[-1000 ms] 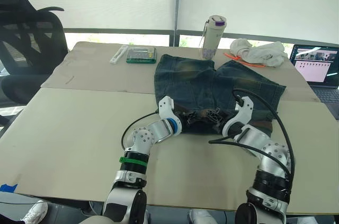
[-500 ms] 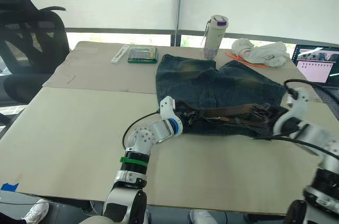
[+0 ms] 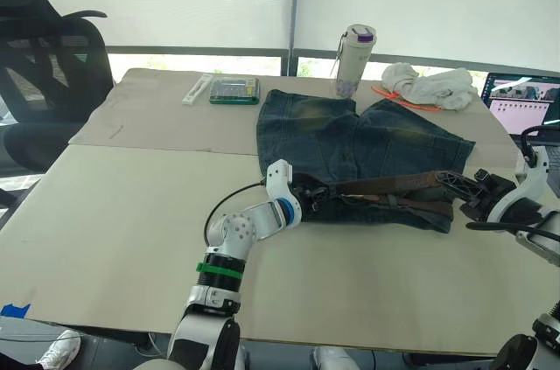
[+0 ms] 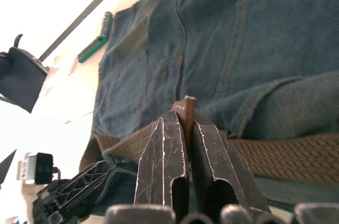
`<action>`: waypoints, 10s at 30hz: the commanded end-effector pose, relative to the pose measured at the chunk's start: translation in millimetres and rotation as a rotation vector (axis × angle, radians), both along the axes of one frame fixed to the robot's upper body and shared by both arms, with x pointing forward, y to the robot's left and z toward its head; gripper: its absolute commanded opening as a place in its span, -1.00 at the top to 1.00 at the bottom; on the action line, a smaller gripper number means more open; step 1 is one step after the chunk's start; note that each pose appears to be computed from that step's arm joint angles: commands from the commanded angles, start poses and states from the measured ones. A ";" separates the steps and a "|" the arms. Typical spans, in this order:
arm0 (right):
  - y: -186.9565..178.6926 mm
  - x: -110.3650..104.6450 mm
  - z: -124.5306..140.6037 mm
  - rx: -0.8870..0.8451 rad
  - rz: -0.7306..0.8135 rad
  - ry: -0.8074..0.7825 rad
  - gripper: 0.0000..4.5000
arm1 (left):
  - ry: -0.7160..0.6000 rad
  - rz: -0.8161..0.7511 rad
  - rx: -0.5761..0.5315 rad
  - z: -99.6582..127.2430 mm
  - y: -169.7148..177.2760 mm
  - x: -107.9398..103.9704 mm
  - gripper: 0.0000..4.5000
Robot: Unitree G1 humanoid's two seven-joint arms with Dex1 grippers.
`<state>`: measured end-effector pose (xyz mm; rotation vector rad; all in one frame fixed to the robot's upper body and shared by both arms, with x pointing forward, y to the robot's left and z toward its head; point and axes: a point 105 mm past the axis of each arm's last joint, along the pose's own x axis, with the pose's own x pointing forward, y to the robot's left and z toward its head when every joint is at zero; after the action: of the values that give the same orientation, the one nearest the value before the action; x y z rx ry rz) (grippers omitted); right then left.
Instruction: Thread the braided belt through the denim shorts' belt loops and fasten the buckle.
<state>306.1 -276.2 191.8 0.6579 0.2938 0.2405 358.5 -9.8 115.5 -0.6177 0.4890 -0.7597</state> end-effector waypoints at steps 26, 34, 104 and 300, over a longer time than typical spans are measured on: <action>16.9 -0.4 5.6 -0.011 0.005 -0.070 1.00 | -0.513 -0.269 -0.022 44.6 42.7 -26.9 -0.97; 18.3 1.1 5.5 -0.014 0.012 -0.066 1.00 | -0.540 -0.255 -0.014 48.7 42.2 -29.6 -0.97; 6.8 -28.0 -2.6 -0.108 0.126 -0.028 1.00 | -0.435 -0.418 -0.075 21.2 102.5 -11.8 0.99; 123.7 36.2 -82.2 -0.750 0.463 -0.265 -1.00 | -0.663 -0.466 0.332 0.4 90.4 -50.7 -0.99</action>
<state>343.2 -152.8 110.4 -0.1646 0.2528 0.6208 311.0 83.3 96.2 0.0822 0.2055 -1.2011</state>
